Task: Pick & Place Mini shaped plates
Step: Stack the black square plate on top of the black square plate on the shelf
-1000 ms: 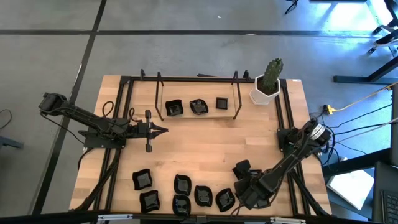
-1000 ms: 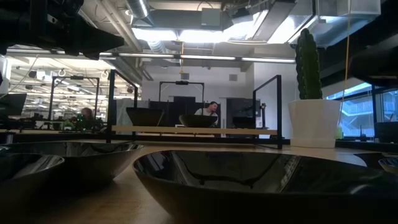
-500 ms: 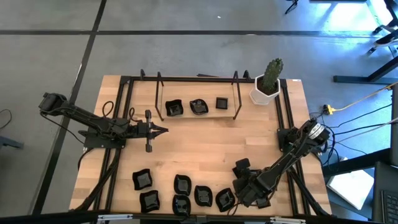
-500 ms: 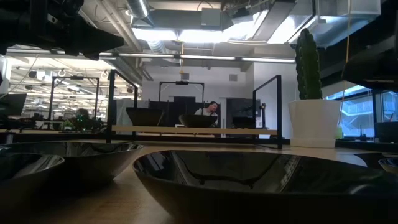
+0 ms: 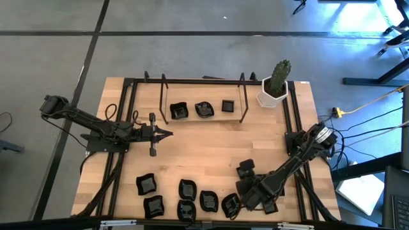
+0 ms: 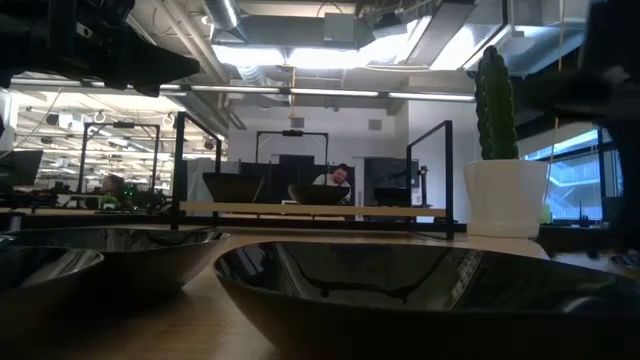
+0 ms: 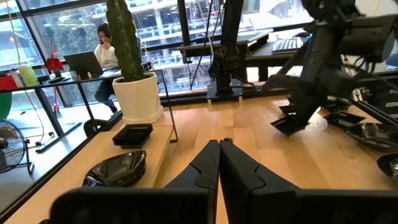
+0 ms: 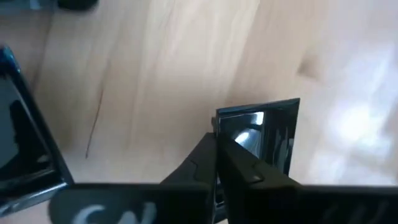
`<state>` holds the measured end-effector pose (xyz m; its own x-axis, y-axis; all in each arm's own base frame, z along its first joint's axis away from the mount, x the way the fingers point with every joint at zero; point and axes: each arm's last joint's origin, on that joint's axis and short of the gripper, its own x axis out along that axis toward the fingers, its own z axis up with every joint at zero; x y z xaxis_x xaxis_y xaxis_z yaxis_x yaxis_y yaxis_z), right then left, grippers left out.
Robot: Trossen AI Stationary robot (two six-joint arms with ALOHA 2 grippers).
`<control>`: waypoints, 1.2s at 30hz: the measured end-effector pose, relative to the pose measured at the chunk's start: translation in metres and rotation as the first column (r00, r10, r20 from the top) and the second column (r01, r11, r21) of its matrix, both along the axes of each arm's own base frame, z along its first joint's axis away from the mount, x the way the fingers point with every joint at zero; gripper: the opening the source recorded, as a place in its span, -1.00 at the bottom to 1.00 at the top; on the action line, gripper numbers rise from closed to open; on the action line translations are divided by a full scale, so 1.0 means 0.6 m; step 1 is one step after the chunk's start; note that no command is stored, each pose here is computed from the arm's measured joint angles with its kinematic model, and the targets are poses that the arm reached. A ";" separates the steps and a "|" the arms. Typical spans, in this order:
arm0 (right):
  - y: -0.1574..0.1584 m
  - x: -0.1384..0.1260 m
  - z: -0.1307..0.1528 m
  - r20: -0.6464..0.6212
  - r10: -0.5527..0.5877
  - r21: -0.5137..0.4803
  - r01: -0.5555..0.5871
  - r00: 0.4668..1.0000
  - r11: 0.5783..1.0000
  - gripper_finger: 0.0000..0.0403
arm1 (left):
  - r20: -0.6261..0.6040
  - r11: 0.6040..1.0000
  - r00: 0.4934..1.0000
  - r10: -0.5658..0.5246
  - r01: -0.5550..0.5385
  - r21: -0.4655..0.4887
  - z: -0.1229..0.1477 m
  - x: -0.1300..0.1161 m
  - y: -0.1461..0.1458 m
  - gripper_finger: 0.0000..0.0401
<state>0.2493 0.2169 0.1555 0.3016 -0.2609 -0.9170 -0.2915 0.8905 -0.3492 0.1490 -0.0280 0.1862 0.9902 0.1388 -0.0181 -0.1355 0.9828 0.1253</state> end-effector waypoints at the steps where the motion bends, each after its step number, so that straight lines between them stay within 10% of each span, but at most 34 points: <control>1: 0.002 0.003 0.007 0.007 0.004 -0.007 -0.004 1.000 1.000 -0.92 | 0.000 1.000 1.000 0.000 0.000 0.000 0.000 0.000 0.000 -0.96; 19: -0.072 -0.078 0.181 0.469 0.095 0.022 -0.119 0.878 0.993 -0.98 | -0.014 1.000 1.000 0.000 0.000 0.004 -0.002 0.000 0.000 -0.98; 27: -0.155 -0.164 0.164 0.728 0.023 0.184 -0.228 0.685 0.956 -0.97 | -0.014 1.000 1.000 0.000 0.000 0.004 -0.002 0.000 0.000 -0.96; 36: -0.214 -0.203 0.124 0.774 -0.120 0.249 -0.124 0.622 0.960 -0.98 | -0.014 1.000 1.000 0.026 -0.026 0.005 -0.002 0.000 0.001 -0.98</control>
<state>0.1275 0.0883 0.2302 0.9289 -0.0567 -0.3661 -0.0219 0.9781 -0.2070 0.1488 -0.0272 0.1848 0.9859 0.1646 -0.0312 -0.1592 0.9784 0.1318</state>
